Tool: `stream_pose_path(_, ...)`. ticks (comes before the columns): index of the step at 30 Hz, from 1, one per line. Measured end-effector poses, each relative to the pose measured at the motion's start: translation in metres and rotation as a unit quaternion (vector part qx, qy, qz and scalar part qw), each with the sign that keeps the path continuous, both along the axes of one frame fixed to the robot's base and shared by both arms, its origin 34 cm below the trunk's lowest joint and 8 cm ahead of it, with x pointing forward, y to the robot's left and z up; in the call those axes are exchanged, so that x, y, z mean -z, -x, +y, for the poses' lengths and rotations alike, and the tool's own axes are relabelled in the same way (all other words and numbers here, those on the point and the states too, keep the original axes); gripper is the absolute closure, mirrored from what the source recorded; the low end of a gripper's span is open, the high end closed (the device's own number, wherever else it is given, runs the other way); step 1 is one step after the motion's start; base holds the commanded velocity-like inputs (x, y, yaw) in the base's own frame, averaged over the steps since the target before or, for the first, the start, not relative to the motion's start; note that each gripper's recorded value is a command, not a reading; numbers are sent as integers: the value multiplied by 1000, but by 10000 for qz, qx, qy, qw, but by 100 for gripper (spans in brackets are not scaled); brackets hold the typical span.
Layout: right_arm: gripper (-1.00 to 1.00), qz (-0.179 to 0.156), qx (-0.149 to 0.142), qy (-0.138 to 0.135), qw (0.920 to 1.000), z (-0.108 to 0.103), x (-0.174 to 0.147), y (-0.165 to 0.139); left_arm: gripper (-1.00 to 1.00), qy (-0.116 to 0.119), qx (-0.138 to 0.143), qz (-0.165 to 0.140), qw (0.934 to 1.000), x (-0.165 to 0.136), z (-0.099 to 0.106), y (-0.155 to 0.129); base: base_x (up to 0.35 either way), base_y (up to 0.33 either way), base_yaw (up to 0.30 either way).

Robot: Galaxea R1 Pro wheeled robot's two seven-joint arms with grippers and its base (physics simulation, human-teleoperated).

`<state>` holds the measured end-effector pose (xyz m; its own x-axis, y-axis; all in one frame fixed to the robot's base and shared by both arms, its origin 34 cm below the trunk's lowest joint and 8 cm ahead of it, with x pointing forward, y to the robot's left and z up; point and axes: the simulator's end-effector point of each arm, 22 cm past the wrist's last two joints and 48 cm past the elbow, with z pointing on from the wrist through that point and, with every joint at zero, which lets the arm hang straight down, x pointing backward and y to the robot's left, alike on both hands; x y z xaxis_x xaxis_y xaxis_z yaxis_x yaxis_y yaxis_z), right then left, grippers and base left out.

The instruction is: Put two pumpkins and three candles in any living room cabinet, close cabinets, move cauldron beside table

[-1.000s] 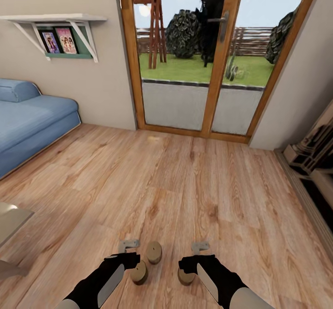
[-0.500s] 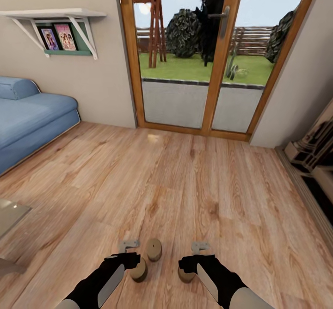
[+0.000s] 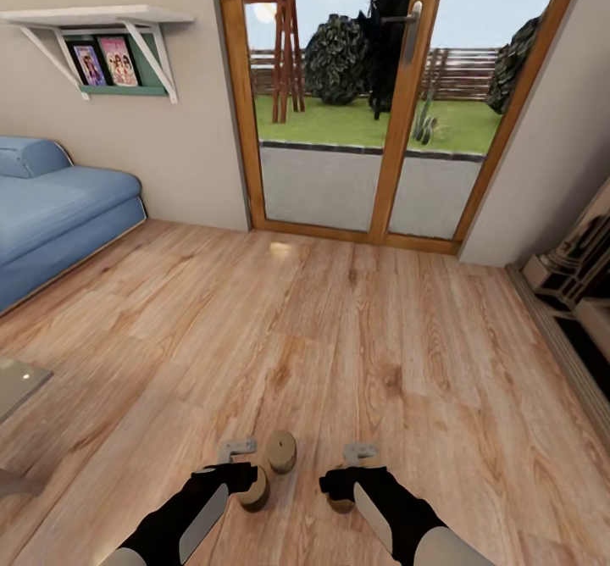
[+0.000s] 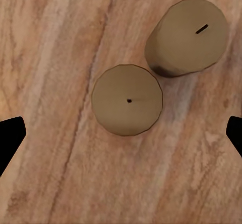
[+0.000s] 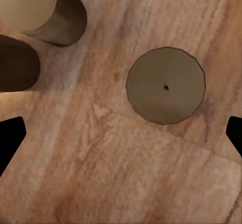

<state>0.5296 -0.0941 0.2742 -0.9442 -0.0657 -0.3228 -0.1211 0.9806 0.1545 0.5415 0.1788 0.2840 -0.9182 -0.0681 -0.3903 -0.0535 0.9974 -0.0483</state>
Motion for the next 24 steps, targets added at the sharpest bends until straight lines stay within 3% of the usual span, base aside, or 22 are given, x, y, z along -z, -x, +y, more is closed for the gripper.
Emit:
stream_pose_path(11,-100,-29,-191,11,9998,9,23,8,-100,14,14,-1,10000,24,-1,6,0,0,0)
stream_pose_path(24,-100,-25,-190,52,9998,7,53,17,-100,-19,209,1,9998,54,-9,17,0,0,0)
